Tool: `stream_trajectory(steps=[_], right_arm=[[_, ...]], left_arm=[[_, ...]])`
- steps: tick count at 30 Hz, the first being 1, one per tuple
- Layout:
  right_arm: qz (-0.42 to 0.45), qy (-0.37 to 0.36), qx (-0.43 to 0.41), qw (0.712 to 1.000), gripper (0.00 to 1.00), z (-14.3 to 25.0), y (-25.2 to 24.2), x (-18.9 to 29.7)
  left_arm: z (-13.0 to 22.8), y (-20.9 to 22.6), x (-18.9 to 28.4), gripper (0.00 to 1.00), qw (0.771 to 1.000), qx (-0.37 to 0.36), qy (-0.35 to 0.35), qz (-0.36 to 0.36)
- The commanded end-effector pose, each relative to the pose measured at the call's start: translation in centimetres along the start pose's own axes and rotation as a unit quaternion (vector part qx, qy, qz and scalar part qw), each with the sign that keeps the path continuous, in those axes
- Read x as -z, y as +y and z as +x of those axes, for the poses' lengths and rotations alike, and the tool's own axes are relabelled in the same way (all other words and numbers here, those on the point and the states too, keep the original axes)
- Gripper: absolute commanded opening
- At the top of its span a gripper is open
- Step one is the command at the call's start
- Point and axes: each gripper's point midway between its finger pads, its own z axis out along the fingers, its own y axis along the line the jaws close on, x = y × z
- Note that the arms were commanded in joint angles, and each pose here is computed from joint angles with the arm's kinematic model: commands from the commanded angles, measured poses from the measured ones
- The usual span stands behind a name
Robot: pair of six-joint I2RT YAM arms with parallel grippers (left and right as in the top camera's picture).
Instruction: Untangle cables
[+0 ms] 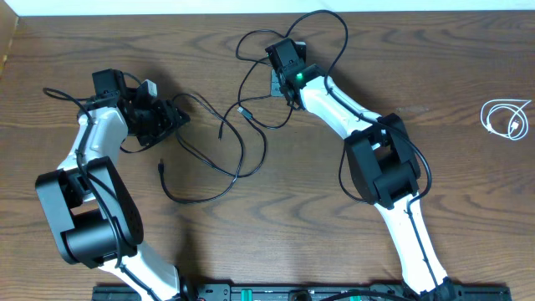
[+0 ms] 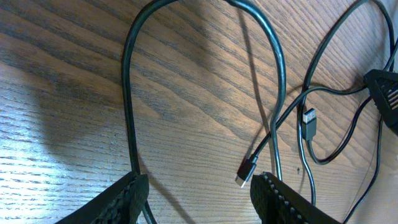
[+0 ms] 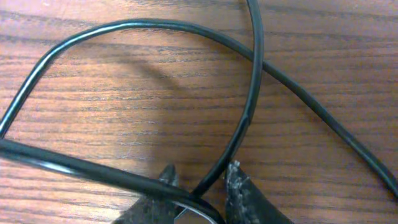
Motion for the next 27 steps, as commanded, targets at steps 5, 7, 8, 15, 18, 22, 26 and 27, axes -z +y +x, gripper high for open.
stream_trajectory(steps=[5, 7, 8, 15, 18, 22, 26, 27], right_arm=[[-0.005, 0.003, 0.039, 0.999, 0.01, 0.1, 0.2, 0.0], [-0.010, -0.006, 0.036, 0.999, 0.01, -0.9, 0.5, 1.1], [-0.018, -0.014, 0.034, 0.999, 0.01, -1.7, 0.9, 2.3], [-0.066, -0.053, 0.025, 0.996, 0.01, -5.8, 2.6, 8.6], [-0.083, -0.063, 0.026, 0.994, 0.01, -6.8, 3.1, 10.8], [-0.089, -0.075, 0.025, 0.993, 0.01, -8.4, 2.3, 13.7], [-0.122, -0.079, 0.048, 0.988, 0.01, -9.7, 1.8, 17.0], [-0.131, -0.079, 0.049, 0.987, 0.01, -9.9, 1.7, 17.7]], left_arm=[[-0.1, 0.0, -0.2, 0.59, 1.000, -0.003, 0.003, 0.006], [-0.1, 0.0, -0.2, 0.59, 1.000, -0.003, 0.003, 0.006], [-0.1, 0.0, -0.2, 0.59, 1.000, -0.003, 0.003, 0.006], [0.0, 0.0, -0.2, 0.59, 1.000, -0.003, 0.003, 0.006], [0.0, 0.0, -0.2, 0.59, 1.000, -0.003, 0.003, 0.006], [0.0, 0.0, -0.2, 0.59, 1.000, -0.003, 0.003, 0.005], [0.0, 0.0, -0.2, 0.59, 1.000, -0.003, 0.003, 0.006], [0.0, 0.0, -0.2, 0.59, 1.000, -0.003, 0.003, 0.006]])
